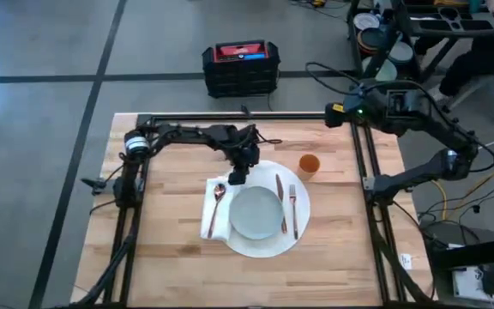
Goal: Set table place
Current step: Adjust the white mat on the table
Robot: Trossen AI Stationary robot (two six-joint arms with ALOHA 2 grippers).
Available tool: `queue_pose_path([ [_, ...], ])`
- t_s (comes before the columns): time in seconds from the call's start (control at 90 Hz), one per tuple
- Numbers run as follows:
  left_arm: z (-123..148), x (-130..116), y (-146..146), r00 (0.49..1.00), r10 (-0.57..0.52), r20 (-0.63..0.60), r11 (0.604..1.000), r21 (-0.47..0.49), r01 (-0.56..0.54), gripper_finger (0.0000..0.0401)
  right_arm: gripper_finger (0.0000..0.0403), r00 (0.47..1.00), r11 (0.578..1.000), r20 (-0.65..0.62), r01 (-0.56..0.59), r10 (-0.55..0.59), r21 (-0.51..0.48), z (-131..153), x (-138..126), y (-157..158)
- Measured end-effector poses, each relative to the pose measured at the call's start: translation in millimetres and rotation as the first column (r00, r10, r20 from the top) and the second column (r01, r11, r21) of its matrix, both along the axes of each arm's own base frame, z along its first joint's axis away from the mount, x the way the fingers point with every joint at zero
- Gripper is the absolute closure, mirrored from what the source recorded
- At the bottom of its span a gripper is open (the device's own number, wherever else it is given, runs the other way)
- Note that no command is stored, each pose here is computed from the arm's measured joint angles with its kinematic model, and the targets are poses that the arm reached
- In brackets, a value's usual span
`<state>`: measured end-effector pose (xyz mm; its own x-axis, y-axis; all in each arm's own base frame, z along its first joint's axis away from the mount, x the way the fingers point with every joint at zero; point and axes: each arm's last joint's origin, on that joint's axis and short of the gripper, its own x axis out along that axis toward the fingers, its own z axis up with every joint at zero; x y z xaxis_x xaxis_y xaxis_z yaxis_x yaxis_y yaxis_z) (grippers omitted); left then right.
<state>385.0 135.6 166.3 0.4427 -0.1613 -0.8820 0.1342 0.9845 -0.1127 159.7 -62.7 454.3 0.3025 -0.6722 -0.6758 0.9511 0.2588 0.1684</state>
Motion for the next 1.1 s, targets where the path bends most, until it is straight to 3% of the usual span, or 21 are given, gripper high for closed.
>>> queue_pose_path([
  [0.233, -2.7, 1.3, -0.5, 1.000, -0.024, 0.014, 1.000, 0.014, 0.024, 0.0401, 0.0403, 1.000, 1.000, 0.001, -0.003, 0.003, 0.003, -0.1, 0.1, 0.2],
  [0.544, -24.9, -4.3, -4.8, 0.999, -0.037, -0.025, 0.999, 0.000, 0.037, 0.0401, 0.0403, 0.999, 0.999, 0.006, -0.039, 0.039, 0.020, -0.3, 1.9, 4.5],
  [1.1, -38.9, -20.0, -5.9, 0.992, -0.053, -0.114, 0.998, 0.024, 0.056, 0.0401, 0.0403, 0.998, 0.998, 0.033, -0.046, 0.045, 0.033, -0.5, 4.1, 9.7],
])
